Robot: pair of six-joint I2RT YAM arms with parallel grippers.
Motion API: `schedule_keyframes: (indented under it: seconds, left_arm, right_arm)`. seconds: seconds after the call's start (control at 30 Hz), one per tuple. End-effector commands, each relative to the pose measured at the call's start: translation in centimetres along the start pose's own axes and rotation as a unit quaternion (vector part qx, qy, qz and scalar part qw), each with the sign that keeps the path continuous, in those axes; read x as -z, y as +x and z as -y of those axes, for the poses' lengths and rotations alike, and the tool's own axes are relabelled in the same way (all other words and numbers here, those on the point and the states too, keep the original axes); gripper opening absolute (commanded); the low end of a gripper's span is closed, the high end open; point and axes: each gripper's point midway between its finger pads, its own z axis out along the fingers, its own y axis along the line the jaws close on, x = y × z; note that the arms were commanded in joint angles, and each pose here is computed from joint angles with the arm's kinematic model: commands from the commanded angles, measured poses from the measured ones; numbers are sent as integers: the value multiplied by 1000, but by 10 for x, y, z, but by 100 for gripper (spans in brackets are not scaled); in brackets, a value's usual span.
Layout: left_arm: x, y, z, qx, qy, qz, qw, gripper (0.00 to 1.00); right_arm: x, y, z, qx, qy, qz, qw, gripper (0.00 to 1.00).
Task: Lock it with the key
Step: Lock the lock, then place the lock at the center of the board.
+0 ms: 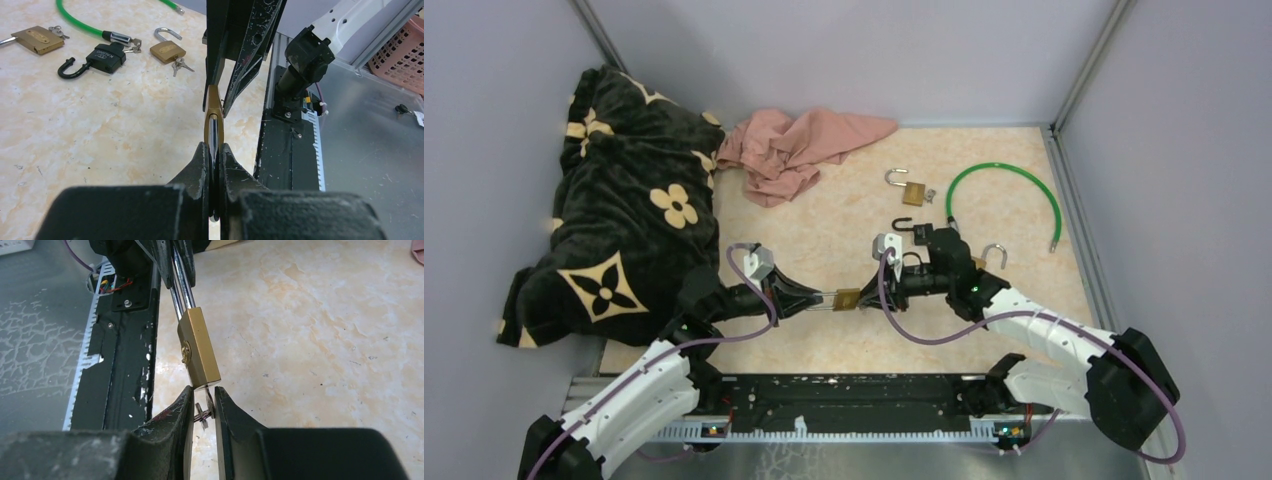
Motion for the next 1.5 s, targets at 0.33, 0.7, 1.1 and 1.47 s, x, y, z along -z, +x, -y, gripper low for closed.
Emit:
schedule_keyframes:
  seconds: [0.33, 0.7, 1.1, 1.47]
  left_arm:
    - [-1, -33, 17, -89, 47, 43, 994, 0]
    - [5, -34, 9, -209, 38, -17, 977, 0]
    - [30, -23, -23, -227, -44, -104, 967, 0]
    - [52, 27, -123, 326, -374, 54, 867, 0]
  right_arm:
    - [-5, -8, 0, 29, -11, -19, 999, 0]
    - [1, 8, 18, 14, 49, -67, 996, 0]
    - [19, 10, 56, 20, 164, -77, 983, 0]
    - [-9, -30, 66, -135, 189, 47, 971, 0]
